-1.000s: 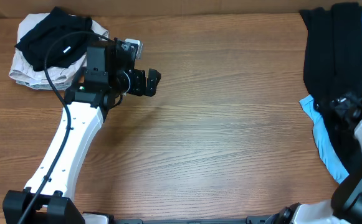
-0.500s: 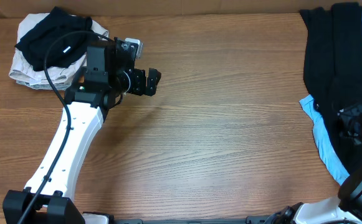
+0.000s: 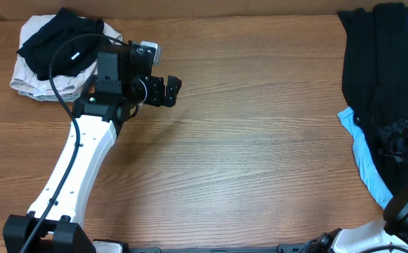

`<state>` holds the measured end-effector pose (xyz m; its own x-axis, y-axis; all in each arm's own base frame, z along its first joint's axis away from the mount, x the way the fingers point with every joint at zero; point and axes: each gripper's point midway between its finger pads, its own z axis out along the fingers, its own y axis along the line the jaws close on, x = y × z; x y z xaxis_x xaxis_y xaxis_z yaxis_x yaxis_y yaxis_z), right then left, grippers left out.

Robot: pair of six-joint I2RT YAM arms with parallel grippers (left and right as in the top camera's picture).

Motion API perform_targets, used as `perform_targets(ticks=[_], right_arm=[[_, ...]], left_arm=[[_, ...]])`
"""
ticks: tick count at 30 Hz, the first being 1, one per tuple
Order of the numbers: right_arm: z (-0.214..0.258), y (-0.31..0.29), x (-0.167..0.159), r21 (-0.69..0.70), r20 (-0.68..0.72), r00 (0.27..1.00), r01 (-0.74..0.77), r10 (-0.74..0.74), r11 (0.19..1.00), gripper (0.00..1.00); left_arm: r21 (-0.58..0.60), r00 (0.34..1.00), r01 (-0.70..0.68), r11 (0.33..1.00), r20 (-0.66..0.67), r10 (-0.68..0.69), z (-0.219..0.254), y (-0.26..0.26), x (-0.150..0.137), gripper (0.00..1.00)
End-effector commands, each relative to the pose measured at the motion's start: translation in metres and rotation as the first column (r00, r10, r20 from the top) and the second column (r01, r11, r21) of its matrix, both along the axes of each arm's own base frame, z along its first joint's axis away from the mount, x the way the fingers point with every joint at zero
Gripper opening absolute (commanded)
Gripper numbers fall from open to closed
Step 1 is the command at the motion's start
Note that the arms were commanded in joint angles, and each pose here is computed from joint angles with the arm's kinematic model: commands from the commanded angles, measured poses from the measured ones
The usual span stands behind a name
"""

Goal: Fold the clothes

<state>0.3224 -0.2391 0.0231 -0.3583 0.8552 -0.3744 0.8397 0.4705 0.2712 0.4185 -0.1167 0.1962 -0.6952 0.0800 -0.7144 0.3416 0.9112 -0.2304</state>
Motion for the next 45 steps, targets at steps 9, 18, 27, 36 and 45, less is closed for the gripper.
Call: perform_targets(ticks=[9, 18, 27, 36, 45], right_arm=[[0.157, 0.057, 0.038, -0.076, 0.417, 0.859, -0.293, 0.297, 0.953, 0.04], [0.205, 0.177, 0.044, -0.070, 0.508, 0.680, -0.578, 0.528, 0.813, 0.04], [0.190, 0.396, 0.016, -0.048, 0.444, 0.338, -0.916, 0.830, 0.399, 0.04], [0.147, 0.525, -0.101, 0.150, 0.350, 0.046, -0.989, 0.936, -0.007, 0.08], [0.120, 0.496, -0.172, 0.404, 0.131, 0.098, -0.914, 0.987, 0.037, 0.18]], left_arm=[[-0.023, 0.990, 0.000, 1.000, 0.138, 0.003, 0.032, -0.005, 0.021, 1.00], [-0.038, 0.972, -0.043, 0.998, 0.229, 0.050, 0.065, 0.014, 0.032, 1.00], [-0.032, 0.958, -0.206, 0.978, 0.196, 0.208, 0.060, 0.088, 0.036, 1.00], [-0.023, 0.946, -0.281, 0.959, 0.164, 0.281, 0.053, 0.124, 0.033, 1.00], [-0.005, 0.943, -0.295, 0.955, 0.161, 0.292, 0.051, 0.128, 0.032, 1.00]])
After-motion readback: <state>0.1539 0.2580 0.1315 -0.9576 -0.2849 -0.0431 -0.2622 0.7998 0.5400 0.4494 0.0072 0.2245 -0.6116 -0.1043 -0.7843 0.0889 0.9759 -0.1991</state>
